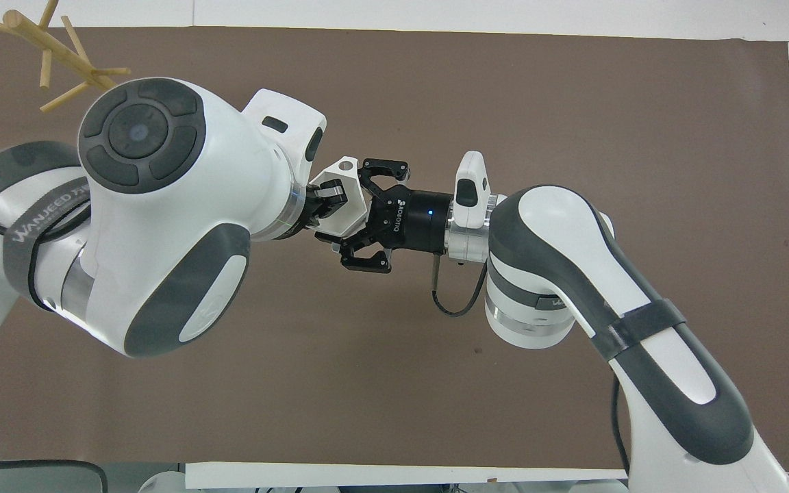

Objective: Hang cup on rack
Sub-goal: 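Grasp the cup with the left gripper while the right gripper releases it, then carry the cup to the rack with the left gripper while the right withdraws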

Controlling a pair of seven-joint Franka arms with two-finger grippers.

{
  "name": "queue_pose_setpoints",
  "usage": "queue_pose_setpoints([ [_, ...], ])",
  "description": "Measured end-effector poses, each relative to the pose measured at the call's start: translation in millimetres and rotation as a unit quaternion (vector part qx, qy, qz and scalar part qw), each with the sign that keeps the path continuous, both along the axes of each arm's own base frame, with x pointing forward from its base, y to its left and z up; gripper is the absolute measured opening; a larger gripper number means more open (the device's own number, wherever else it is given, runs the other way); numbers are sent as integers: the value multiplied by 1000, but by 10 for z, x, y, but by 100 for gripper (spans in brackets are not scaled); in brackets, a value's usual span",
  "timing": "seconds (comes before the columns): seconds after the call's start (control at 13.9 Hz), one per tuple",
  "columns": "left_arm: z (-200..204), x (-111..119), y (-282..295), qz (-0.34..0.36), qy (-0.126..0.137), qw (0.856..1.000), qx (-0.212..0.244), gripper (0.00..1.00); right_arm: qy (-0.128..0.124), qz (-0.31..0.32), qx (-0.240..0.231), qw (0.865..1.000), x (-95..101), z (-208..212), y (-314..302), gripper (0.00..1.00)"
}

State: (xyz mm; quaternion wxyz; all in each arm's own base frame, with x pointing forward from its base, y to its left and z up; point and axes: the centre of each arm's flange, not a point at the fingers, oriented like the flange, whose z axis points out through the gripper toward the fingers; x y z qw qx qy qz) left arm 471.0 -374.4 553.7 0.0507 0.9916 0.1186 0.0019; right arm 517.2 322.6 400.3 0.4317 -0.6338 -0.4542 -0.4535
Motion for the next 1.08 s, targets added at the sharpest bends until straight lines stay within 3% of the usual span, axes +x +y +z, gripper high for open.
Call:
queue_pose_setpoints([
  [0.07, -8, -2, -2, 5, 1, 1000, 0, 5, 0, -3, 0, 1000, 23, 4, -37, 97],
  [0.14, -10, 4, -3, 8, -1, 1000, -1, 5, 0, -4, 3, 1000, 41, 6, -67, 100],
  [0.43, -1, 39, -10, 18, -10, 1000, -9, 5, -15, 19, 10, 1000, 159, -4, -344, 100],
  [0.72, -123, 96, 120, 44, -10, 999, -8, 5, -33, 60, -18, 998, 471, -30, -1503, 100],
  [0.86, -207, 240, 406, 66, -49, 996, -35, 5, -32, 79, -34, 996, 504, -23, -2198, 100],
  [1.08, -523, 389, 1117, 82, -127, 986, -71, 4, -32, 113, -100, 988, 476, 12, -2991, 100],
])
